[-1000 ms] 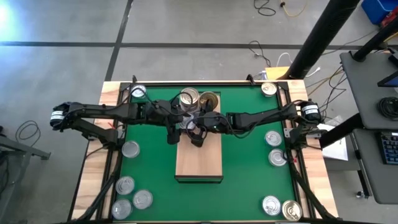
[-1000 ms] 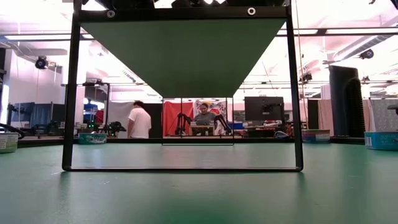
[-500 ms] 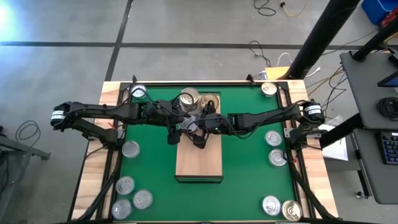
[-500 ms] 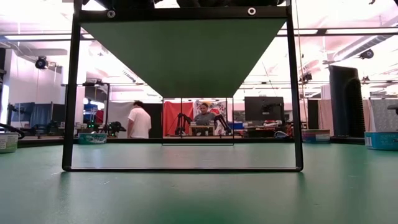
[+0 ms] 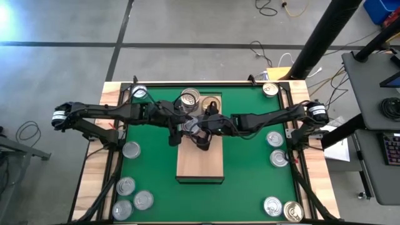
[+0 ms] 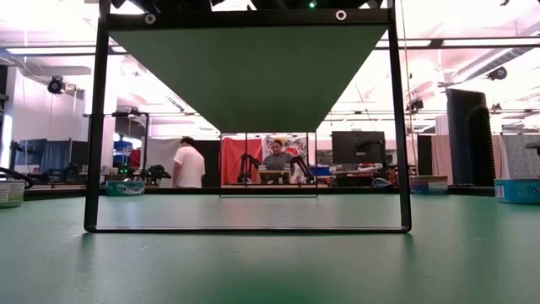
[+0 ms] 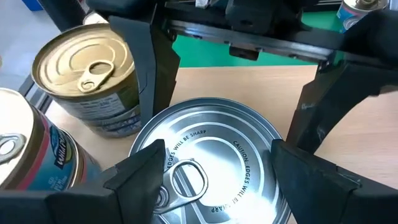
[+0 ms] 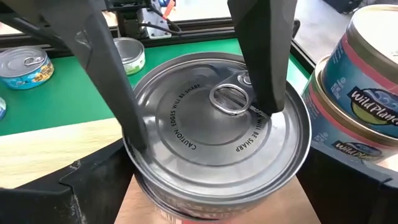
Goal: Stack canned seafood by type on shelf
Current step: Stack the red tuna can on top of the other red tuna can on the shelf
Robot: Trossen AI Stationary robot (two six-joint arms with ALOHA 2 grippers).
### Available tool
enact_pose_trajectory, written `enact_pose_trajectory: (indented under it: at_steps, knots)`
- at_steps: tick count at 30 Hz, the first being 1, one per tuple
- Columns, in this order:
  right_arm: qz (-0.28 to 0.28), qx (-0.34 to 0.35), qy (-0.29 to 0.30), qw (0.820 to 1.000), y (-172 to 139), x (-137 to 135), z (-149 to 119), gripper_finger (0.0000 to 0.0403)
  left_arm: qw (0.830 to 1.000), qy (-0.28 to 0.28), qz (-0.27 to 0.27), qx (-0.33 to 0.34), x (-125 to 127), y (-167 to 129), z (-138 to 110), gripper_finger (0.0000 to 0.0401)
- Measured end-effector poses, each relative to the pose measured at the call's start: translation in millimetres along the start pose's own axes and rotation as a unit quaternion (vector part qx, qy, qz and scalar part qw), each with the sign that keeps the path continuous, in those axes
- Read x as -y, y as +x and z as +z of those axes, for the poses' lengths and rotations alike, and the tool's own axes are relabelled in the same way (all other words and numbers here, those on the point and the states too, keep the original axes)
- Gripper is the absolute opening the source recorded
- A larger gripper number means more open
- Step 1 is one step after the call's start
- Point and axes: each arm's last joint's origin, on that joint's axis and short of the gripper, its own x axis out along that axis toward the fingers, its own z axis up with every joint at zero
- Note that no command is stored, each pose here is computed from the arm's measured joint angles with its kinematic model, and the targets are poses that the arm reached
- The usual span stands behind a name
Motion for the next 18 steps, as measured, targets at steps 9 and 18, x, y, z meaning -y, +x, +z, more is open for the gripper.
enact_pose_trajectory:
  at_steps: [9, 18]
  knots:
    - [0.005, 0.027, -0.016, 1.000, -18.5, 2.3, 13.4, 0.0400, 1.000, -0.010, -0.014, -0.006, 0.5, 0.0, -1.3, 0.0278]
    - [-0.109, 0.025, -0.040, 0.993, -61.0, 26.3, 28.8, 0.0400, 1.000, -0.010, -0.014, -0.005, 0.5, 0.0, -1.1, 0.0278]
